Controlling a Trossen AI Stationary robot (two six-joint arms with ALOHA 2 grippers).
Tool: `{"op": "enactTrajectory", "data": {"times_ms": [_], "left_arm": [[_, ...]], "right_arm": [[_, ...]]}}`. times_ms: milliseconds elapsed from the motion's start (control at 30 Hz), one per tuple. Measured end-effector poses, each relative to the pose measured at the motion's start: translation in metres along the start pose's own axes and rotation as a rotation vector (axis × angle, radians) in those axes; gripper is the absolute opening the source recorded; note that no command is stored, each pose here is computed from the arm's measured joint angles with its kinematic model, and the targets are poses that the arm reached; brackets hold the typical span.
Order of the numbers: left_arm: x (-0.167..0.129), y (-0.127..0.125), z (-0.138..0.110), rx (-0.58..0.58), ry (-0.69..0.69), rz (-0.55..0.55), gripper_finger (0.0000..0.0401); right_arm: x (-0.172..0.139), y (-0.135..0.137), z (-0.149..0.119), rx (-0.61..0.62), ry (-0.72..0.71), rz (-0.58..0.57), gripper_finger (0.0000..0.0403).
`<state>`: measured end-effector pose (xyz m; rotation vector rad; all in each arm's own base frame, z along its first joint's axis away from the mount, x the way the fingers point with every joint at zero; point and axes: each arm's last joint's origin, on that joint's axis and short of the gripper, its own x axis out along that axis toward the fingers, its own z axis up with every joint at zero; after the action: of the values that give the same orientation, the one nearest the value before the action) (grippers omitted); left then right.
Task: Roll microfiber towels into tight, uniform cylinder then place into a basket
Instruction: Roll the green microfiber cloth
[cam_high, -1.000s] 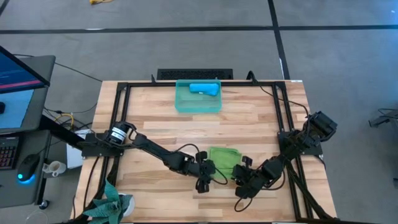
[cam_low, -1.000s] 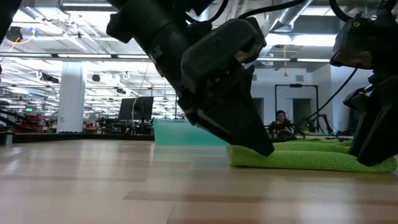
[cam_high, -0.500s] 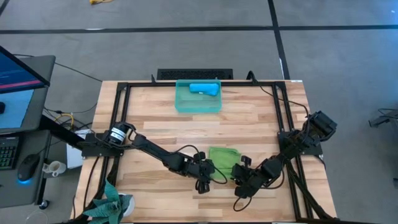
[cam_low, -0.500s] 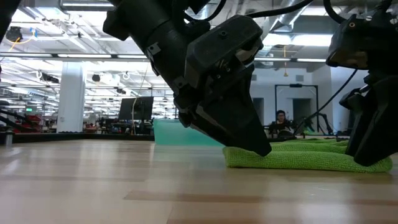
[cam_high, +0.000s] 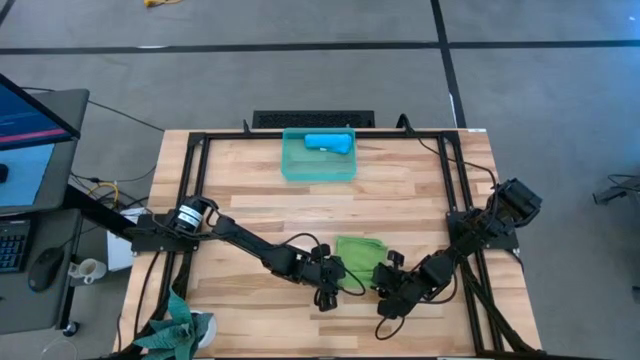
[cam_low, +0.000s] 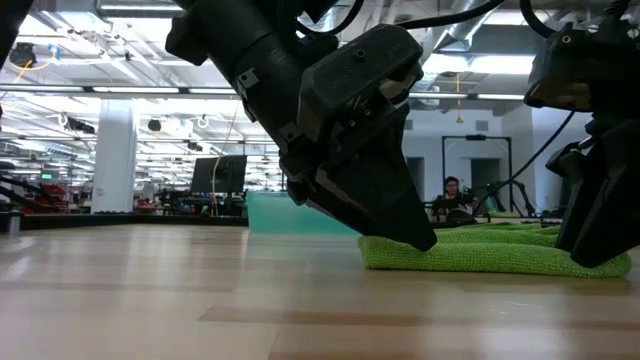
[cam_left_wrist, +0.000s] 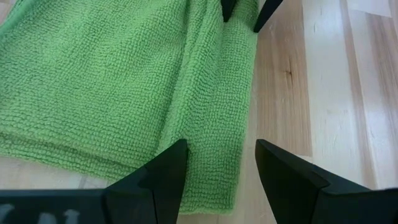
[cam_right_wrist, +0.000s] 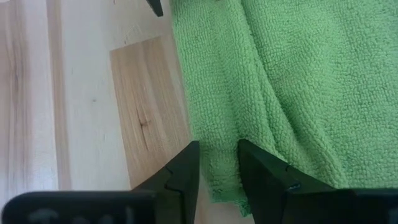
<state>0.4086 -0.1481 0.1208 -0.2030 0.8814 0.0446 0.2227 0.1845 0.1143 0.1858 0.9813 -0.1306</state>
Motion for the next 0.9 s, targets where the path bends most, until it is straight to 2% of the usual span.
{"op": "enactTrajectory", "data": {"times_ms": [467,900], "left_arm": [[0.0003,-0.0001,-0.0004,-0.007,0.001,-0.001,0.0188],[0.0006,0.0,-0.0007,-0.007,0.002,0.0,0.0188]], "right_arm": [[-0.0002,0.001,0.0004,0.002,0.003,0.012,0.0213],[-0.0002,0.0008,0.0003,0.0,0.003,0.01,0.0221]]}}
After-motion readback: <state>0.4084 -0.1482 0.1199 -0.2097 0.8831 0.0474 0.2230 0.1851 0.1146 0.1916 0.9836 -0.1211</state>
